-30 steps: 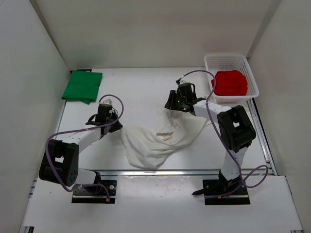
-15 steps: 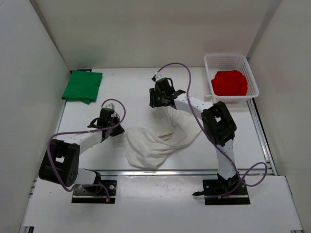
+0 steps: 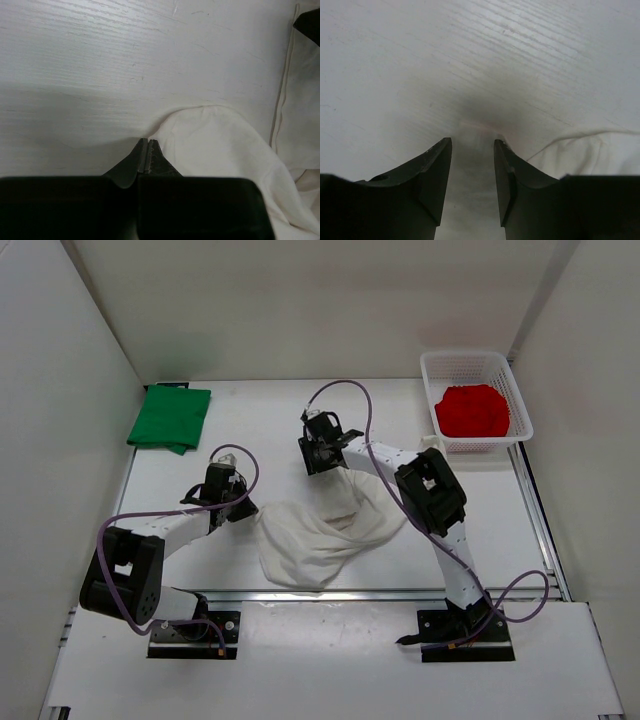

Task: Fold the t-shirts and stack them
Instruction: Flatten out the tshirt

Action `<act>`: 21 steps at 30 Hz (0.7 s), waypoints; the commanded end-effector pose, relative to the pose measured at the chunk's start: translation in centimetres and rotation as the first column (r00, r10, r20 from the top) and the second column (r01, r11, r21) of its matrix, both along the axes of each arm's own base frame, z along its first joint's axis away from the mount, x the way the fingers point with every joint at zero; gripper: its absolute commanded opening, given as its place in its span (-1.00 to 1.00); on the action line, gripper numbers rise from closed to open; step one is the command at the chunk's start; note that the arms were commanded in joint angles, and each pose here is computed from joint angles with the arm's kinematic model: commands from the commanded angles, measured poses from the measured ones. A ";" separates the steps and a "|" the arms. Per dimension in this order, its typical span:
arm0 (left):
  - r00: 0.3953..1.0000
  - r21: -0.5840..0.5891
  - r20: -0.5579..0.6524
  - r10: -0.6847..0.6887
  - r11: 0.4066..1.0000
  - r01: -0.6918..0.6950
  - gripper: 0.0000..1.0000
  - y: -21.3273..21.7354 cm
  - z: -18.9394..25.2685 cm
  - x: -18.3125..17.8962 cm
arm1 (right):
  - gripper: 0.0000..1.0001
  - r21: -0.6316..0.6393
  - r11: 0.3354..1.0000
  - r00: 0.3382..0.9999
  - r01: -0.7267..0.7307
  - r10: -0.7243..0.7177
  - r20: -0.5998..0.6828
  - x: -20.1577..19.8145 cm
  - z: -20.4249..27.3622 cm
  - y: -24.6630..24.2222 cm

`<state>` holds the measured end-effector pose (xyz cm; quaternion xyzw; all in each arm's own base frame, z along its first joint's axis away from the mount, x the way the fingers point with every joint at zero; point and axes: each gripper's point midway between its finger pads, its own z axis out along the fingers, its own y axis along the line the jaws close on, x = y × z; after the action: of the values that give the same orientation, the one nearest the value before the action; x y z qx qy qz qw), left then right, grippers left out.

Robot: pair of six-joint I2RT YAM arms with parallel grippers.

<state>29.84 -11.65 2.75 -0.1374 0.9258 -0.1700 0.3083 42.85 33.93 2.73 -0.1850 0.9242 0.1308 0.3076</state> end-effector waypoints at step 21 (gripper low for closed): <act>0.992 -0.072 0.122 -0.025 0.997 0.034 -1.00 -1.6 5.3 2.3 | -1.00 -0.115 0.982 0.979 0.152 -0.133 0.157 1.5 6.4 -2.5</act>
<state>30.26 -12.01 4.01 -0.1354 0.9200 -0.1820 0.3195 43.64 33.86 2.86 -0.1843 0.9265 0.0233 0.3273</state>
